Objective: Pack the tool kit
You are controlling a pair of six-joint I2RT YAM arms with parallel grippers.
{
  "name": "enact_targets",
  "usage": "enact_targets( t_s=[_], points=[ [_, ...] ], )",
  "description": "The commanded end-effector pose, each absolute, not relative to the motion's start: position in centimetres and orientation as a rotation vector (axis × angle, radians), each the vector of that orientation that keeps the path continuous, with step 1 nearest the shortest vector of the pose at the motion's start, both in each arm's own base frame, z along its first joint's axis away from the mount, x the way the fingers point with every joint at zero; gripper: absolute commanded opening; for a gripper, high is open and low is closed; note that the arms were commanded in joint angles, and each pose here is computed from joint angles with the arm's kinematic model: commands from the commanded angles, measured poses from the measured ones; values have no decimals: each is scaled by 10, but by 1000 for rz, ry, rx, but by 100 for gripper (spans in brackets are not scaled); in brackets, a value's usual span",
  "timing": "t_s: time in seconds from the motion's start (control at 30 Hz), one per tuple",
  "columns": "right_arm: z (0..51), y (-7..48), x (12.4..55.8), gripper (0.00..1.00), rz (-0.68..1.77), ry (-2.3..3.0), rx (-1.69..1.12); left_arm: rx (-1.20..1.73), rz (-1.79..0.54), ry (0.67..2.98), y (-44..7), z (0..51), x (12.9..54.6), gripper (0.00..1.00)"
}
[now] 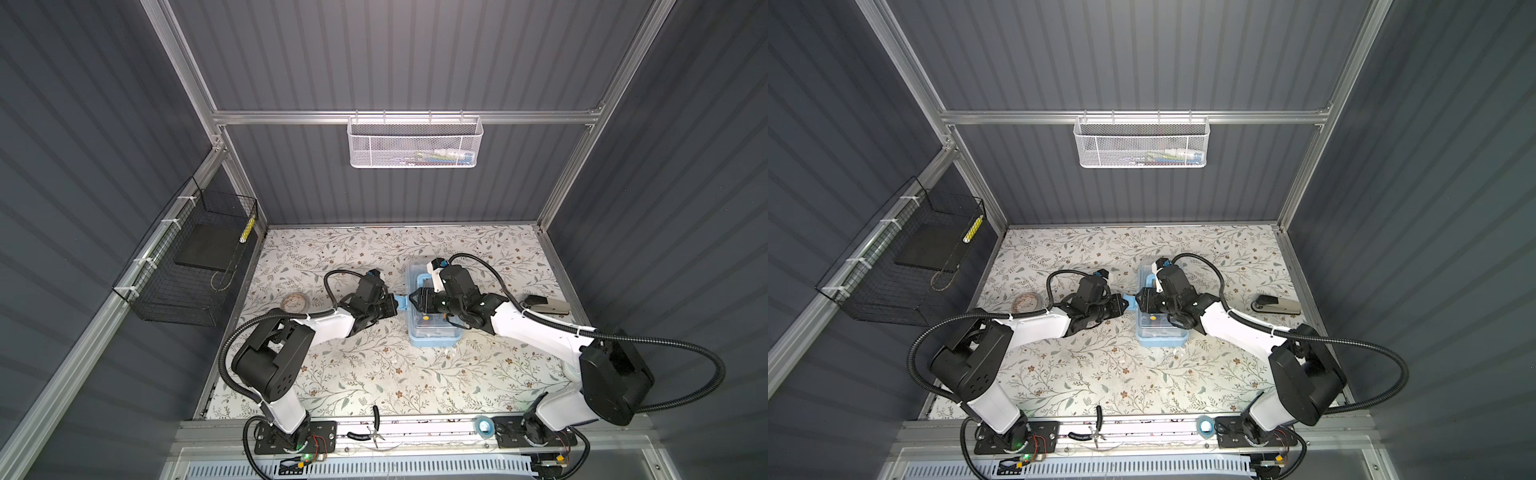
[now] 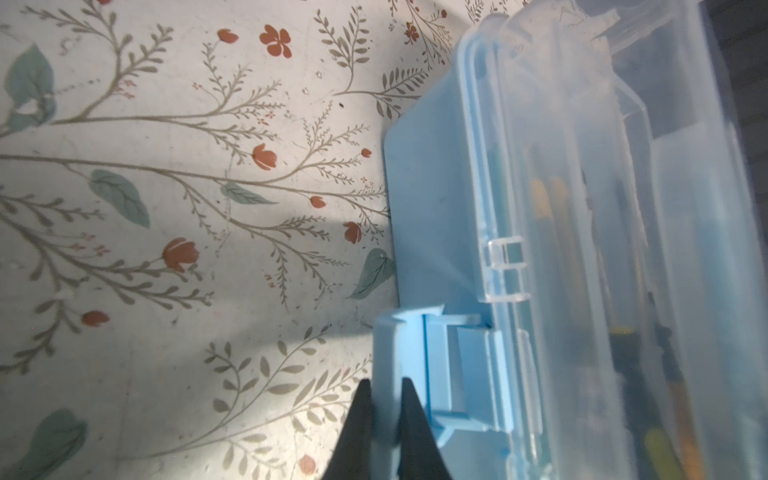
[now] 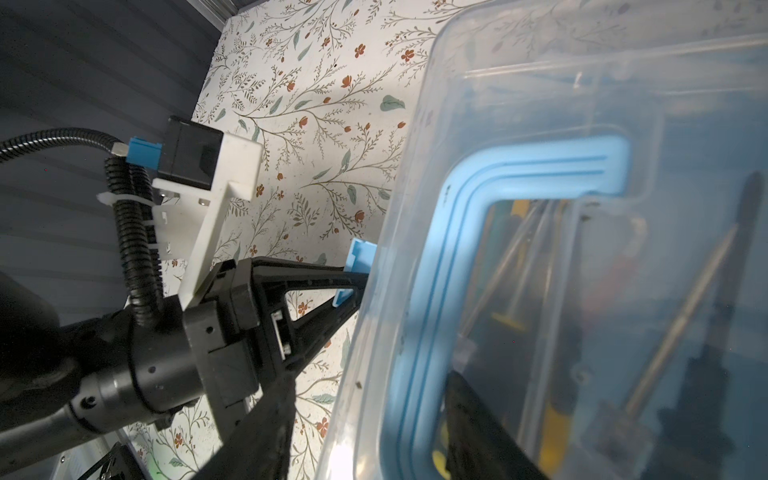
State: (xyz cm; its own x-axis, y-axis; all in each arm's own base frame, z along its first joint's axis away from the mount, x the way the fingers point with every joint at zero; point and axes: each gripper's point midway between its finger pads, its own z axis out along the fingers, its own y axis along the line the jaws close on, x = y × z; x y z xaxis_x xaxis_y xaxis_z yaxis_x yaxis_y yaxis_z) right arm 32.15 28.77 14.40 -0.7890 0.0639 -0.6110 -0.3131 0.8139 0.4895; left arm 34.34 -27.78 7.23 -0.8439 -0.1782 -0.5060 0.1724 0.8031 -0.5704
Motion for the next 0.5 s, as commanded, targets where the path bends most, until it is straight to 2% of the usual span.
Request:
enact_targets(
  t_s=[0.0,0.47],
  points=[
    [94,272,298,59,697,2547,-184,50,-929,2365,-285,105,341,11],
    [91,274,298,58,712,2548,-180,61,-1109,2358,-302,129,337,11]
  ],
)
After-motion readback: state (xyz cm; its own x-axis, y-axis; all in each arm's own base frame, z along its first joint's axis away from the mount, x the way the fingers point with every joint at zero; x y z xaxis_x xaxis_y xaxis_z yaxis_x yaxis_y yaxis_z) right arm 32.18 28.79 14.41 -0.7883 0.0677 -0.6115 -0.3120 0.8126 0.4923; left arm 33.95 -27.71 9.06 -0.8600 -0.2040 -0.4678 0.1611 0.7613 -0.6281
